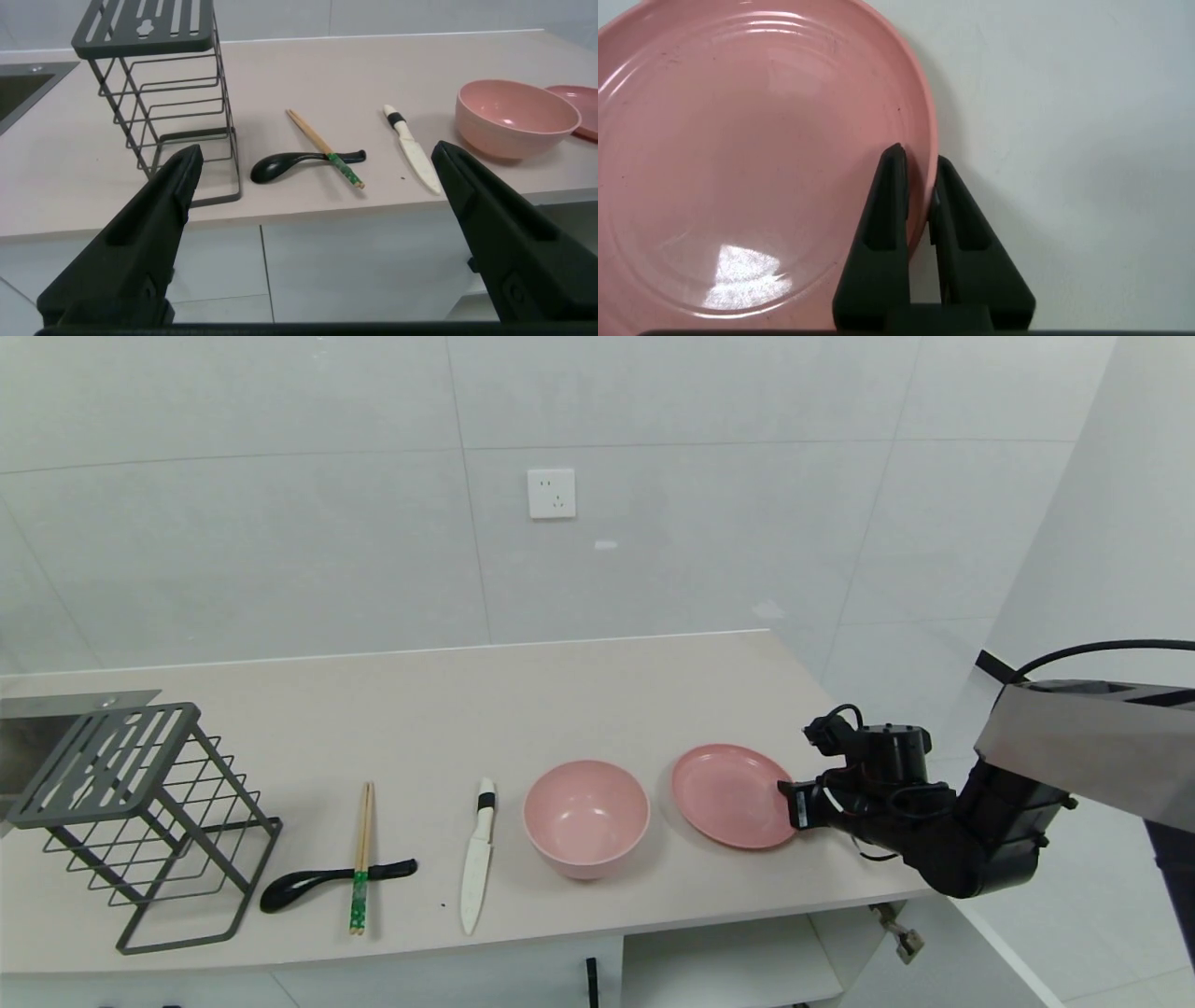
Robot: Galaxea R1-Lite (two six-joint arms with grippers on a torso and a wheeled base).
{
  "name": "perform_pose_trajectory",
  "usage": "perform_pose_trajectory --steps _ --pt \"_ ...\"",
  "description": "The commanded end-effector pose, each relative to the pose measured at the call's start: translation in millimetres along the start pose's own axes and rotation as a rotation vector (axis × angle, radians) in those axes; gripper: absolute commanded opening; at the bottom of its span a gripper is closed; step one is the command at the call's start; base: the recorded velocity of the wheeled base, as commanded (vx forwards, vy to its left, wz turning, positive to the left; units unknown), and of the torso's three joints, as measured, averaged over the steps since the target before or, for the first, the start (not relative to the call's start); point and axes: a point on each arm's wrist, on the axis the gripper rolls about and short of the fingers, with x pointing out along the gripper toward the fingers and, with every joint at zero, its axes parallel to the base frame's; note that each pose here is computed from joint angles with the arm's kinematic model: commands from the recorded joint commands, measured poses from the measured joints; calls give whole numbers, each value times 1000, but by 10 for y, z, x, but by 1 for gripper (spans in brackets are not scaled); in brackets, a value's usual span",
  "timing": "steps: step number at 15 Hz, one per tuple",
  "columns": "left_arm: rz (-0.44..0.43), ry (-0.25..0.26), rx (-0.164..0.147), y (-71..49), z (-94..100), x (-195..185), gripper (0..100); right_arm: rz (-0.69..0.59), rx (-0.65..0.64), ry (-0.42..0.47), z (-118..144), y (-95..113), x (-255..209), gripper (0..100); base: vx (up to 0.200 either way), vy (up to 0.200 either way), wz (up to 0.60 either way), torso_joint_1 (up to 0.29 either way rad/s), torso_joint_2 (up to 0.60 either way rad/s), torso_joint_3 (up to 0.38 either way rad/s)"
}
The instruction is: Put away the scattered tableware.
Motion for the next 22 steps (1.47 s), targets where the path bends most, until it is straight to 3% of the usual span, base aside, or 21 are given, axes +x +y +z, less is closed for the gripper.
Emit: perform_pose_trajectory --steps 1,10,16,22 --pt "0 1 0 0 1 1 100 -12 5 -37 118 -39 -145 0 0 0 0 0 0 0" --pt "0 1 2 0 1 1 100 54 76 -238 575 42 -885 0 0 0 0 0 0 0" --pt "-1 -1 5 0 2 1 100 115 54 -381 561 122 -1482 0 0 0 0 0 0 0" --pt "-4 -1 8 -1 2 1 100 124 22 -546 540 117 -1783 0 0 0 0 0 0 0"
